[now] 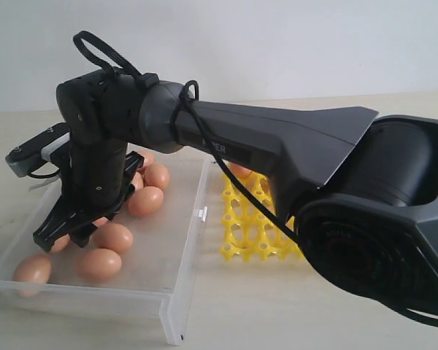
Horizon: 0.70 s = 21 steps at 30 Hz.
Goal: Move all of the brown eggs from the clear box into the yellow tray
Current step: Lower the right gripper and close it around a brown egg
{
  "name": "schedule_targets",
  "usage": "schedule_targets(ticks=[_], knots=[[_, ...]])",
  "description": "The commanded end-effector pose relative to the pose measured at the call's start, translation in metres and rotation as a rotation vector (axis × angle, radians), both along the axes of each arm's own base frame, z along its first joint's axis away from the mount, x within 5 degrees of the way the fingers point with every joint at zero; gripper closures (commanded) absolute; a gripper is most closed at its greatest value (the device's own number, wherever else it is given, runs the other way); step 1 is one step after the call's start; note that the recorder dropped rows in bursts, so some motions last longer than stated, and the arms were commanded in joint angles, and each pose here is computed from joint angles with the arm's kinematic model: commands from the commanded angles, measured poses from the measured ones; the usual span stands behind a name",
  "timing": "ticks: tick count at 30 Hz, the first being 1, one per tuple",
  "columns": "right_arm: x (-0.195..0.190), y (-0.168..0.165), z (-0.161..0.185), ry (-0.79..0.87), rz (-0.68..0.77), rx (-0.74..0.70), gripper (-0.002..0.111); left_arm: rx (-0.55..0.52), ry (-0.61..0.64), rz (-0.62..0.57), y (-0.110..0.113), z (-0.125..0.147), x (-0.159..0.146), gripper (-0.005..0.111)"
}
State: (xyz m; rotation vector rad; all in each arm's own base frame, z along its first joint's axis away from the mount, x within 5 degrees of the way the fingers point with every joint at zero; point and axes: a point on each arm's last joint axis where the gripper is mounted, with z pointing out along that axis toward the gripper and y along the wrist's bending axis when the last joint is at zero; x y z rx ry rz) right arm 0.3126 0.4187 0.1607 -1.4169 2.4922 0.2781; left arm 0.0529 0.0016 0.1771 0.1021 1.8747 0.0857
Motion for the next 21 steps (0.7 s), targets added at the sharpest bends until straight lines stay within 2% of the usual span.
schedule_targets(ticks=[1,16,21], knots=[[0.004,0.0,-0.003,-0.008,-0.01,0.018,0.054,-0.009,-0.016,-0.005,0.0,0.002,0.0,0.107],[0.007,-0.001,-0.038,0.047,-0.022,-0.029,0.054,-0.009,-0.016,-0.005,0.0,0.002,0.0,0.107],[0.009,-0.003,-0.039,0.046,-0.026,-0.03,0.055,-0.009,-0.016,-0.005,0.0,0.002,0.0,0.107]])
